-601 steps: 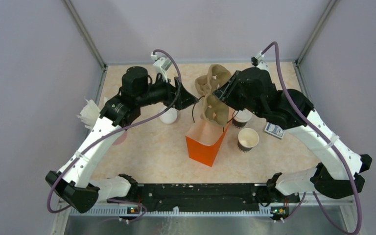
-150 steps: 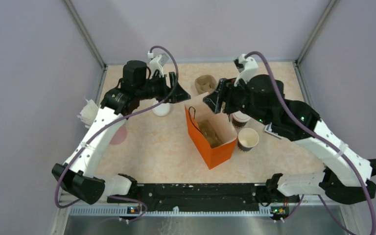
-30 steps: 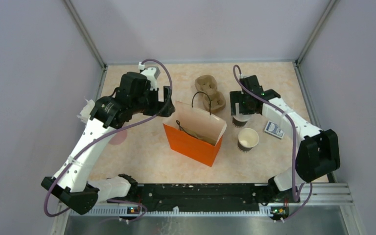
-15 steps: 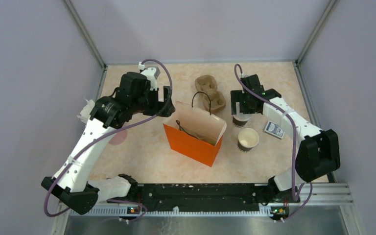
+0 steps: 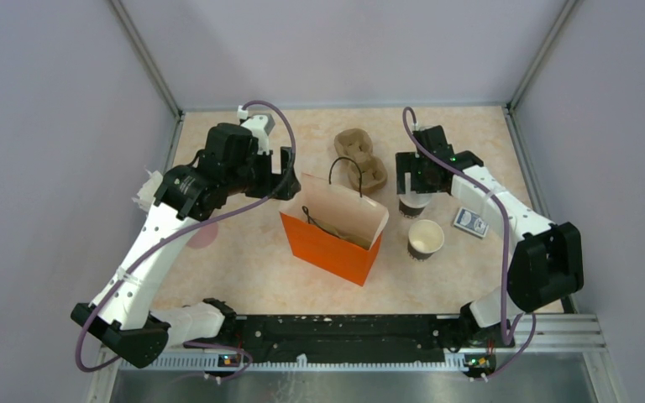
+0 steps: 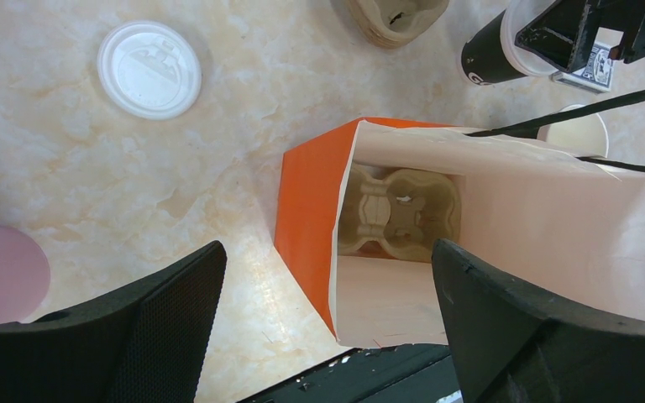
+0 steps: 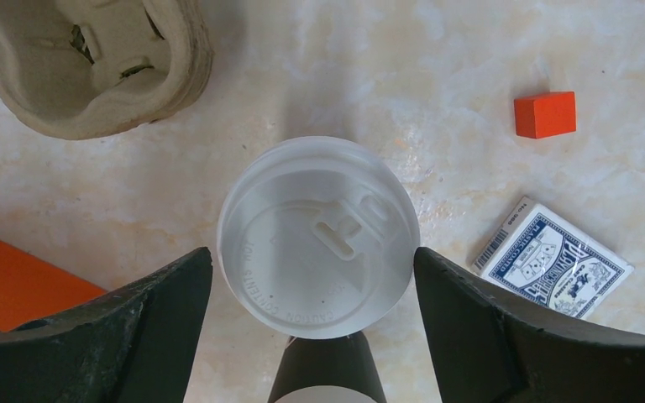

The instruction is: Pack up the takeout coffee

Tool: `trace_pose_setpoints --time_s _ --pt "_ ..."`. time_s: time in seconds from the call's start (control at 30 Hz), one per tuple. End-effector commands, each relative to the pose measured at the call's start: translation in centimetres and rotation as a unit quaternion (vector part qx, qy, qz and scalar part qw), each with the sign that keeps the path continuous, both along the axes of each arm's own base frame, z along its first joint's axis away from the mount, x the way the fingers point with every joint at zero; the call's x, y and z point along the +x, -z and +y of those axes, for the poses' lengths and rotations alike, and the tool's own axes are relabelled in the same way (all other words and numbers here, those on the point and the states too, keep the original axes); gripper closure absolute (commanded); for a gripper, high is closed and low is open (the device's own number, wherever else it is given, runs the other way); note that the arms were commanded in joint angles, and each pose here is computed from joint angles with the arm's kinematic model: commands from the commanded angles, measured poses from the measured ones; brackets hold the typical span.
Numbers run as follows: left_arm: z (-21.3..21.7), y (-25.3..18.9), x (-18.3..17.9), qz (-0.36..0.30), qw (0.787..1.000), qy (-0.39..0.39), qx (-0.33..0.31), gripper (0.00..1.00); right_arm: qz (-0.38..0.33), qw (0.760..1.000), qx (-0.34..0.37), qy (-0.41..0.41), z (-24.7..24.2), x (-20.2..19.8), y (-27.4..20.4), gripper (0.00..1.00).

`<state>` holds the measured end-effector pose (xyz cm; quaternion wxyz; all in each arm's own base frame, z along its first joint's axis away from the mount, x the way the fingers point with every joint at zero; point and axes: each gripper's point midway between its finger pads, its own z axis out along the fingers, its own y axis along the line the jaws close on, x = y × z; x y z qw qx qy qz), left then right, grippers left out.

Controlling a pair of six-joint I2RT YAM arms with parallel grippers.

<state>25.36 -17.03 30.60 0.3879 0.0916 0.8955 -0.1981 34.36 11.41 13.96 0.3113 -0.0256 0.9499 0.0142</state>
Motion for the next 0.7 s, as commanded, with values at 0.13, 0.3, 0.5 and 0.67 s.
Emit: trace_pose_setpoints --time_s 0.13,0.3,0.5,0.67 --pt "-0.3 -1.1 0.7 -0.023 1.000 -0.004 -0.015 0.04 -0.028 0.999 0.019 0.006 0.3 1.2 -1.7 0.14" --pt "-0.1 -1.1 0.6 -0.023 1.000 -0.007 -0.016 0.04 -0.022 1.000 0.008 0.006 0.1 1.3 -0.8 0.20" --pt "0.0 -1.9 0.5 -0.030 0.999 -0.010 -0.023 0.06 0.000 1.000 -0.011 0.010 -0.7 0.3 0.7 0.29" --pt "-0.1 -2.4 0.4 -0.035 0.999 -0.012 -0.031 0.06 0.000 1.000 -0.030 0.011 -1.5 -0.1 0.8 0.29"
